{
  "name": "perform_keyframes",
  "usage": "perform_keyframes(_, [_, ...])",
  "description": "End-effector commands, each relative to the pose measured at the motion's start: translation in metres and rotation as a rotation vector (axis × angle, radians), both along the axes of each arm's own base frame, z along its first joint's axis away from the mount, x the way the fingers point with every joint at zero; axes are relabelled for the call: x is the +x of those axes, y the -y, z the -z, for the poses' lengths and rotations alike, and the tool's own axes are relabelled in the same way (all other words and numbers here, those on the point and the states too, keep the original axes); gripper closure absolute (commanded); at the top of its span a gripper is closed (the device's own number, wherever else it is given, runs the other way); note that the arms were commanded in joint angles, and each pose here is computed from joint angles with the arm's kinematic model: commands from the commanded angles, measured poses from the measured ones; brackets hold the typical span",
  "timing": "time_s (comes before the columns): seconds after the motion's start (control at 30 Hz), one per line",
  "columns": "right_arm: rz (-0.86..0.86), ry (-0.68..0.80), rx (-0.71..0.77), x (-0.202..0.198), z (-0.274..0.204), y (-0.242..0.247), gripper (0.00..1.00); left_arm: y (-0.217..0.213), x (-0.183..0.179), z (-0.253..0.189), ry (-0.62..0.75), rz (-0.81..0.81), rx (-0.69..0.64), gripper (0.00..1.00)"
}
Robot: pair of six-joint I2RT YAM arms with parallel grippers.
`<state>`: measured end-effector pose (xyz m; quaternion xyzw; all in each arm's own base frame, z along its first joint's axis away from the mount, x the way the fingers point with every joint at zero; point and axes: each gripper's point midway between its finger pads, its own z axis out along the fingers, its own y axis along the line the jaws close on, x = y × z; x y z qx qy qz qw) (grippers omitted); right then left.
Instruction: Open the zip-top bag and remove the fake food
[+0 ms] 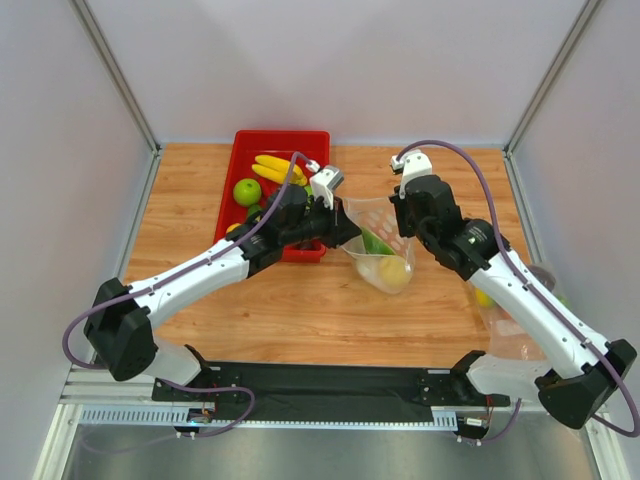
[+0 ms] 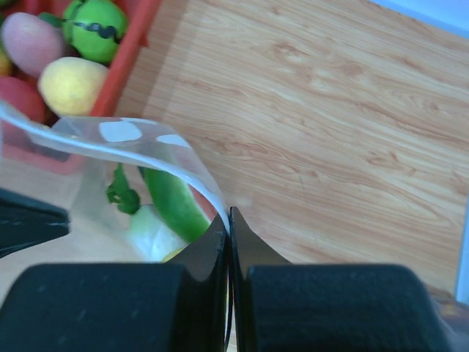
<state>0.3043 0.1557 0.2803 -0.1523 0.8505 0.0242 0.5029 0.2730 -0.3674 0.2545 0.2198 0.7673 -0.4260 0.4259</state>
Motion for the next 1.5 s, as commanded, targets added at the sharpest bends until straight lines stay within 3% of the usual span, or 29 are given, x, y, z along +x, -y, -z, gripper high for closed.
perform_keyframes(0.0, [0.153,0.043,-0.061,0.010,-0.006,0.025,1.00,-0.003,-0.003,0.005,0.013,0.013,0.042,0.89])
perform_keyframes(0.23, [0.202,0.032,-0.061,0.010,0.003,0.031,1.00,-0.014,0.004,0.054,-0.027,-0.037,0.167,0.89])
perform_keyframes(0.37, [0.077,-0.036,0.038,0.002,0.020,0.002,1.00,-0.024,0.007,0.075,-0.051,-0.072,0.235,0.86])
perform_keyframes(0.47, [-0.004,-0.084,0.107,-0.004,0.036,-0.019,1.00,-0.034,0.006,0.083,-0.043,-0.095,0.268,0.71])
perform_keyframes(0.53, [-0.051,-0.118,0.140,-0.005,0.048,-0.034,1.00,-0.035,0.000,0.076,0.005,-0.059,0.245,0.50])
perform_keyframes(0.7, [-0.118,-0.170,0.185,-0.005,0.059,-0.055,1.00,-0.040,-0.008,0.054,0.117,-0.016,0.244,0.42])
perform_keyframes(0.9, [-0.154,-0.183,0.209,-0.006,0.060,-0.064,1.00,-0.054,-0.017,0.015,0.293,-0.009,0.262,0.41])
perform_keyframes(1.1, [-0.175,-0.184,0.231,-0.009,0.055,-0.068,1.00,-0.052,-0.040,-0.034,0.471,0.103,0.142,0.40])
perform_keyframes(1.2, [-0.185,-0.180,0.245,-0.010,0.050,-0.069,1.00,-0.032,-0.046,-0.044,0.508,0.198,0.081,0.40])
perform_keyframes(1.47, [-0.198,-0.188,0.274,-0.017,0.047,-0.071,1.00,0.016,-0.045,-0.010,0.443,0.367,0.027,0.41])
